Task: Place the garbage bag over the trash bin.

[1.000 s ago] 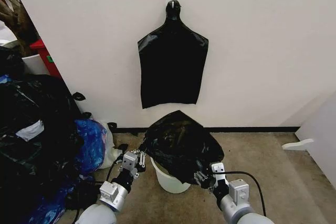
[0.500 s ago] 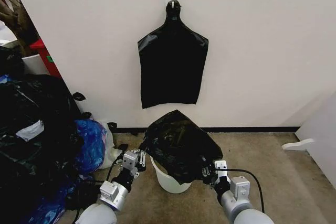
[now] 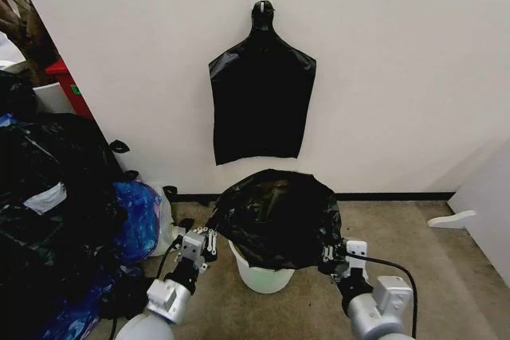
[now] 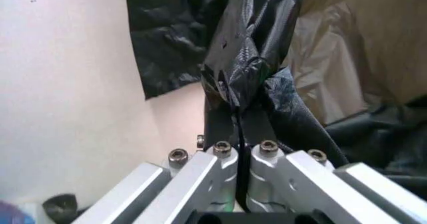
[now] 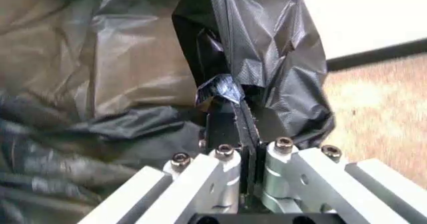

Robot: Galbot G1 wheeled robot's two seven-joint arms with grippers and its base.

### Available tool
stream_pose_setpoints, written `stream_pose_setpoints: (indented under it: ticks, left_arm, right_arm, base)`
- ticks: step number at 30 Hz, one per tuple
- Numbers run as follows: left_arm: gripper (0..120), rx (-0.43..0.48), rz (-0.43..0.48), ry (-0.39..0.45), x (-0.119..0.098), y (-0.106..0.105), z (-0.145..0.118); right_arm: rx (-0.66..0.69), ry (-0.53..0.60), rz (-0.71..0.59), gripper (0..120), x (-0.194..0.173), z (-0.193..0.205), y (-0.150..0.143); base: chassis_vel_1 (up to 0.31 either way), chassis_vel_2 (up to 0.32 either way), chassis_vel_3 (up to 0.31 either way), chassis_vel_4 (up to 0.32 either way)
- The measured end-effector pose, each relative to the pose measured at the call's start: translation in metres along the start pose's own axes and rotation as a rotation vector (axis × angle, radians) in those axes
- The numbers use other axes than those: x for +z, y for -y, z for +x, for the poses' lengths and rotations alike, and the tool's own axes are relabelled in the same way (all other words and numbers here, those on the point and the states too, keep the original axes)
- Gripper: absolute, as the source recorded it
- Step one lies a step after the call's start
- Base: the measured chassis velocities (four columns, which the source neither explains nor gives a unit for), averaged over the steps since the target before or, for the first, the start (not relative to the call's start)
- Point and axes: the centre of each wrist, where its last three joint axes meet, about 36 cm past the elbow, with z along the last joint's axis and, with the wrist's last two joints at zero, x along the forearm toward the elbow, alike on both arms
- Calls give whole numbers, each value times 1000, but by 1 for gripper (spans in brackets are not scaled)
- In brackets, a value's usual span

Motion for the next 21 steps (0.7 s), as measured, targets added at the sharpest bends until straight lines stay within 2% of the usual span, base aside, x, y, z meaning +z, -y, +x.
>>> stream_pose_setpoints:
  ticks: [2, 7, 8, 9, 12, 13, 17, 21]
  left_arm:
    - [0, 2, 14, -11, -6, 9, 15]
    - [0, -16, 41, -19, -19, 18, 31]
    - [0, -42, 44, -22, -21, 19, 34]
    - [0, -89, 29, -38, -7, 15, 31]
    - [0, -136, 2, -76, 19, 8, 26]
    - [0, -136, 2, -76, 19, 8, 26]
    - [0, -167, -15, -122, 42, 3, 27]
    - [0, -151, -13, -137, 50, 6, 29]
  right_arm:
    - [17, -7, -24, 0, 0, 1, -1]
    - [25, -7, -50, 0, 0, 0, -3]
    - [15, -12, -67, 0, 0, 0, -4]
    - [3, -26, -80, 0, 4, -3, -5]
    - [4, -44, -91, 0, 10, -6, -5]
    - [4, -44, -91, 0, 10, -6, -5]
    - [26, -64, -120, 0, 21, -5, -2]
    - [58, -68, -139, 0, 38, -4, -1]
  base:
    - [0, 0, 0, 0]
    - [0, 0, 0, 0]
    - [0, 0, 0, 0]
    - [0, 0, 0, 0]
    - [0, 0, 0, 0]
    - [0, 0, 0, 0]
    - [0, 0, 0, 0]
    - [0, 0, 0, 0]
